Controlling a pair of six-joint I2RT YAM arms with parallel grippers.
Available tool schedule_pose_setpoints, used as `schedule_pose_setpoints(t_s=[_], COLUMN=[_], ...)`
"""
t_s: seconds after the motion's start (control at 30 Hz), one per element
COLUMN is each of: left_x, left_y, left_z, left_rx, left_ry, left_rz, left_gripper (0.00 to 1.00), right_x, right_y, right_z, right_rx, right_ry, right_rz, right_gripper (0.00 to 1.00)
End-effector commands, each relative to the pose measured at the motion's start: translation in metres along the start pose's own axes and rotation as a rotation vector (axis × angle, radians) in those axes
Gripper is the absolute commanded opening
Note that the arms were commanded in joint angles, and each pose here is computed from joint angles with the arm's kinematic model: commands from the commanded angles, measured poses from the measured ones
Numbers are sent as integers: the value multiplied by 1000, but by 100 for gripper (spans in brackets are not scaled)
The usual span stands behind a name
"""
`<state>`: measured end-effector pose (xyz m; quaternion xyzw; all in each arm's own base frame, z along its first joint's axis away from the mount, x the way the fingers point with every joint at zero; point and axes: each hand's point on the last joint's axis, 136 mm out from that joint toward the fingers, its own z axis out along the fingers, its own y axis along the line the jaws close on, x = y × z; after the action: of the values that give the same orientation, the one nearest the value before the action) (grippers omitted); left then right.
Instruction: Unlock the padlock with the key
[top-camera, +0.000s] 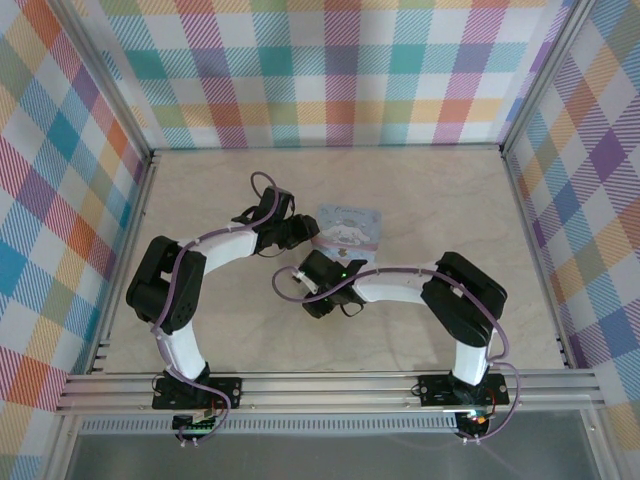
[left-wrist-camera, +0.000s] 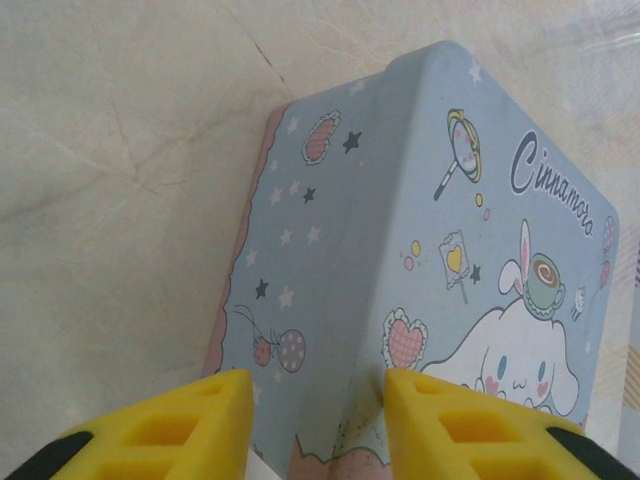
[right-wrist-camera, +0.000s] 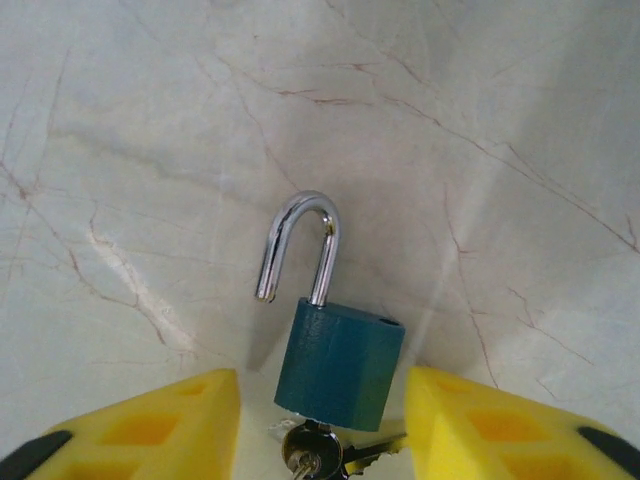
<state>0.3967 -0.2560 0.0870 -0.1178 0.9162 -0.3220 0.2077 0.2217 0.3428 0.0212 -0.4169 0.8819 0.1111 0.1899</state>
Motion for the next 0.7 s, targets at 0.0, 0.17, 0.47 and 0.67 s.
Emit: schedule_pose_setpoints(t_s=[0.0,0.17,0.47,0.67], left_x=[5,-3,-22,-32], left_y=[10,6,-1,1], left_z=[-10,-21,-52,-89], left_rx=[-48,-39,-7,-23], left_ry=[6,-22,-90,-171], left_rz=[-9,-7,-12,19], left_gripper=[42,46,50,56], right_x=[-8,-22,-34,-27], right_y=[0,-4,-30,-66], right_z=[-17,-41,-96,-133], right_rx=[5,27,79,124], right_ry=[-46,-112,-223,-290], right_rz=[-7,0,83,216], right_gripper=[51,54,62,69])
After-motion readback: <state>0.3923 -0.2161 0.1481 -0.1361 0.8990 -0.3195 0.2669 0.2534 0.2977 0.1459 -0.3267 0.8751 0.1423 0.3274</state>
